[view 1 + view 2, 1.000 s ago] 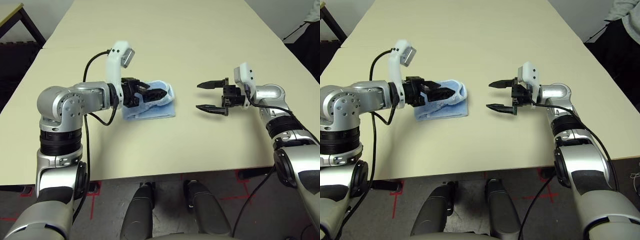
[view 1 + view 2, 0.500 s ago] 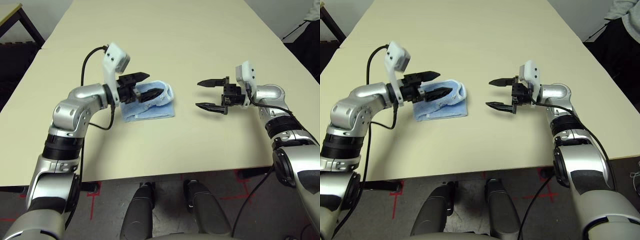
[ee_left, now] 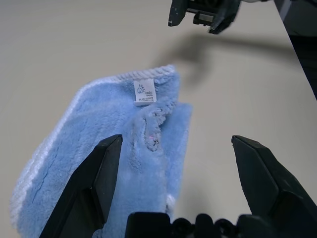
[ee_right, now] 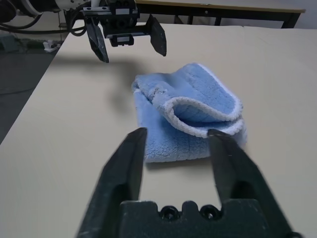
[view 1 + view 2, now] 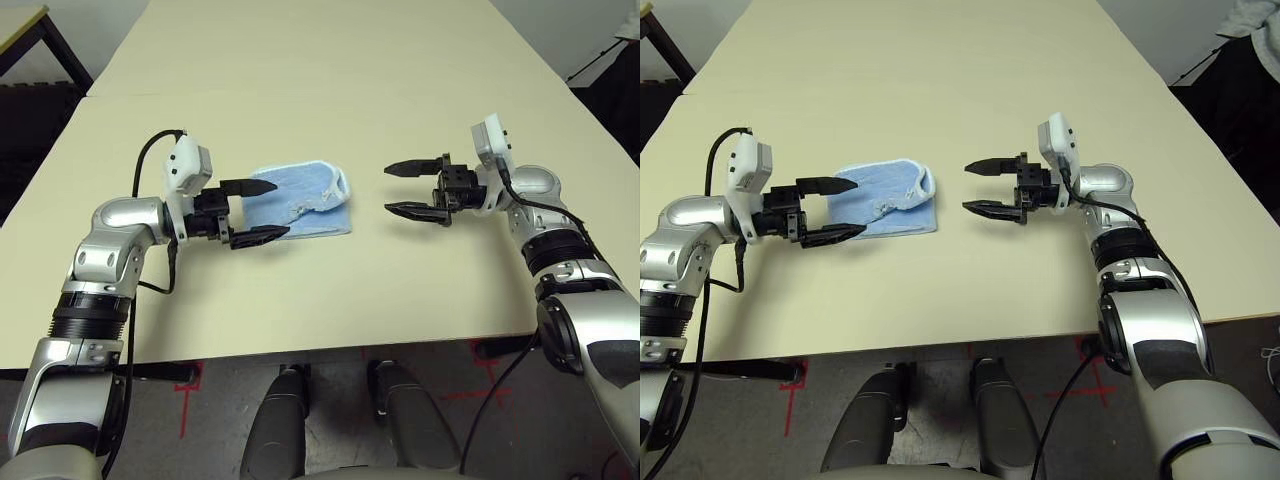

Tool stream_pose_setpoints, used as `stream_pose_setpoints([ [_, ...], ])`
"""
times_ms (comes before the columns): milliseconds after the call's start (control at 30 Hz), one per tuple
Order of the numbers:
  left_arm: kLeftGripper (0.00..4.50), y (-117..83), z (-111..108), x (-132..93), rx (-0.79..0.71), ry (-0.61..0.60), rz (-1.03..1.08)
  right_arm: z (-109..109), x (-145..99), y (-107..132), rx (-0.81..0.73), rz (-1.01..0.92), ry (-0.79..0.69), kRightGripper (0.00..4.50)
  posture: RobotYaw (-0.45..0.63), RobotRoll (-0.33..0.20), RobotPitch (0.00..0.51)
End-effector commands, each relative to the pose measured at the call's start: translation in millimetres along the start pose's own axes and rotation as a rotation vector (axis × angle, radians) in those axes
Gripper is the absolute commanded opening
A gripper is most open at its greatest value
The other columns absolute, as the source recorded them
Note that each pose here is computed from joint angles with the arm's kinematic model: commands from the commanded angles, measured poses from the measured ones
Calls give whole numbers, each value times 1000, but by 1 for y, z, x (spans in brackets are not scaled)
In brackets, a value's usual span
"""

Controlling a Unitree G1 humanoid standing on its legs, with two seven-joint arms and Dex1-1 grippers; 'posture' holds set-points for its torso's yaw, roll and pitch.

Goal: Fold the towel and set it aside.

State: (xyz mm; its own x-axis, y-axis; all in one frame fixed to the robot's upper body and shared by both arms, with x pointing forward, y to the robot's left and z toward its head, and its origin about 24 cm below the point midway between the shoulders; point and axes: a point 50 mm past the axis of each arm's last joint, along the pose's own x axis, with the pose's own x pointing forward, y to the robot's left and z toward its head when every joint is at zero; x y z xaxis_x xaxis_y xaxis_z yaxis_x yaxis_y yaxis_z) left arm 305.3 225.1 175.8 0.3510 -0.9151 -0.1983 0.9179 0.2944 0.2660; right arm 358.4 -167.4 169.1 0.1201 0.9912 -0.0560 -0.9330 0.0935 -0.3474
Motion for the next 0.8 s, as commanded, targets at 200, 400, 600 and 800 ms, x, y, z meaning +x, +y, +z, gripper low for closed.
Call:
stream_pose_setpoints([
  [200,4500,2,-18,-12,52,81,13,-5,-1,3,5,24,18,45,47,0,175],
  [400,4500,11,-23,-20,57,124,109,-3,2,1,4,6,6,45,51,0,187],
  [600,4500,20,-12,-22,-28,26,105,-3,2,2,7,3,1,45,47,0,206],
  [800,4102,19,-11,-22,20,-12,89,-1,2,1,6,0,-1,0,41,0,215],
])
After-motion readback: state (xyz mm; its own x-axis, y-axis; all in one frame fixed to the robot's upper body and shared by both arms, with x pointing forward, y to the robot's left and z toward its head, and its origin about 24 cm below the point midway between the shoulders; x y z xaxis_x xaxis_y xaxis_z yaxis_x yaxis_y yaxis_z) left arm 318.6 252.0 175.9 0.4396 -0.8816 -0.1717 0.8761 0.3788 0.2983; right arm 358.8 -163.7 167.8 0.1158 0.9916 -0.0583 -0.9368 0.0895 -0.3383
